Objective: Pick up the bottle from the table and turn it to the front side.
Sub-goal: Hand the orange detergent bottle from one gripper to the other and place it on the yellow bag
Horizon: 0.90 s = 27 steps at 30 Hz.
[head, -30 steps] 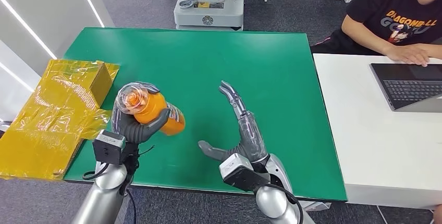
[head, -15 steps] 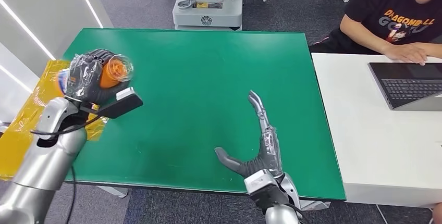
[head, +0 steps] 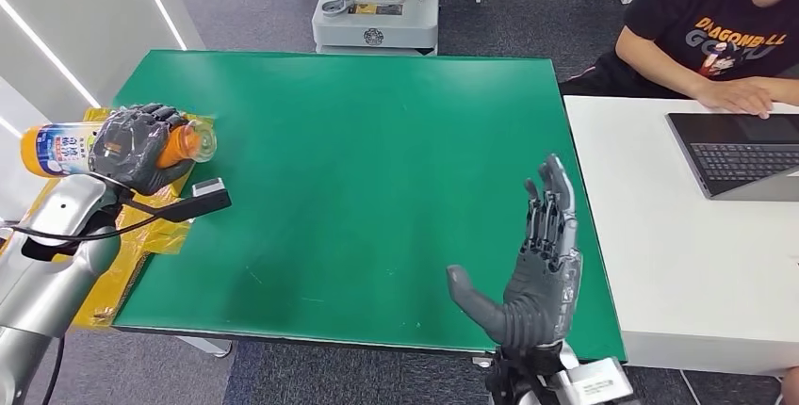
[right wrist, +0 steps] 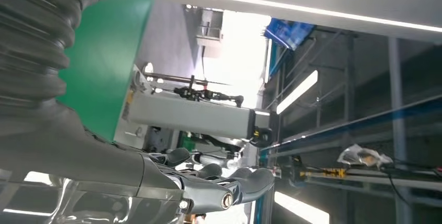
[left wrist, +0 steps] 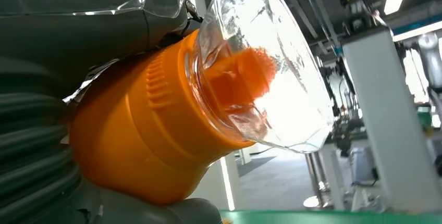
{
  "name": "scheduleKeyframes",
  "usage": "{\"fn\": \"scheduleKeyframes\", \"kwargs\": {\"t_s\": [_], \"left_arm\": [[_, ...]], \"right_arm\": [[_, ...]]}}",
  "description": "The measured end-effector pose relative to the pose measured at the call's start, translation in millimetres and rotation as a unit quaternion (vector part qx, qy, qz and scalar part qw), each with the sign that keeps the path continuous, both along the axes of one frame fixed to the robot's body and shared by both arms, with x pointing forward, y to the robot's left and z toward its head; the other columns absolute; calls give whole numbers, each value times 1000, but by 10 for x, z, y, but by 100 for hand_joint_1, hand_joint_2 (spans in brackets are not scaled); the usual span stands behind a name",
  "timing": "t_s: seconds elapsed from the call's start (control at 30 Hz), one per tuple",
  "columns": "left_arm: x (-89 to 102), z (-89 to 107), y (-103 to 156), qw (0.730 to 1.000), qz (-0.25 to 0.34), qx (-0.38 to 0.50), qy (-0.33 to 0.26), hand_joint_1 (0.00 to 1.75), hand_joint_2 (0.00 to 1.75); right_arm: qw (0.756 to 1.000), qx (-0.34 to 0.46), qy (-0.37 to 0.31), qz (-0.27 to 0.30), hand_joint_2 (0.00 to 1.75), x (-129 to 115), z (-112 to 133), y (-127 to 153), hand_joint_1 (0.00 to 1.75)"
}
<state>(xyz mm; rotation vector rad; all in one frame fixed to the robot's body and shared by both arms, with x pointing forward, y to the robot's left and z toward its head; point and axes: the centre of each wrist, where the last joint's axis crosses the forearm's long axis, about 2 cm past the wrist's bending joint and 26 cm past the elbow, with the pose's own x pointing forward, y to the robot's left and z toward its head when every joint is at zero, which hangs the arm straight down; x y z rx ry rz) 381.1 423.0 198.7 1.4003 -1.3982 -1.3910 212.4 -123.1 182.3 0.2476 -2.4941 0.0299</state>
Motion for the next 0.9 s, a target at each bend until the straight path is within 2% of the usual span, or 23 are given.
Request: {"fn": "scheduleKeyframes", "kwargs": {"t_s": [0.23,0.53,0.67,0.9], "left_arm": [[-10,-131,227,989,-7,100,105,175,175],[68,-498,358,947,-30,163,276,175,175],[106,-588,325,935,-31,169,309,175,175],[169,-636,289,921,-38,165,350,175,175]], "right_arm": [[1000,10,-1,6,175,-38,13,-53,0],[1000,11,-4,11,175,-1,41,-63,0],[1000,12,-5,9,175,25,66,-64,0],[1000,13,-2,8,175,33,81,-53,0]]}}
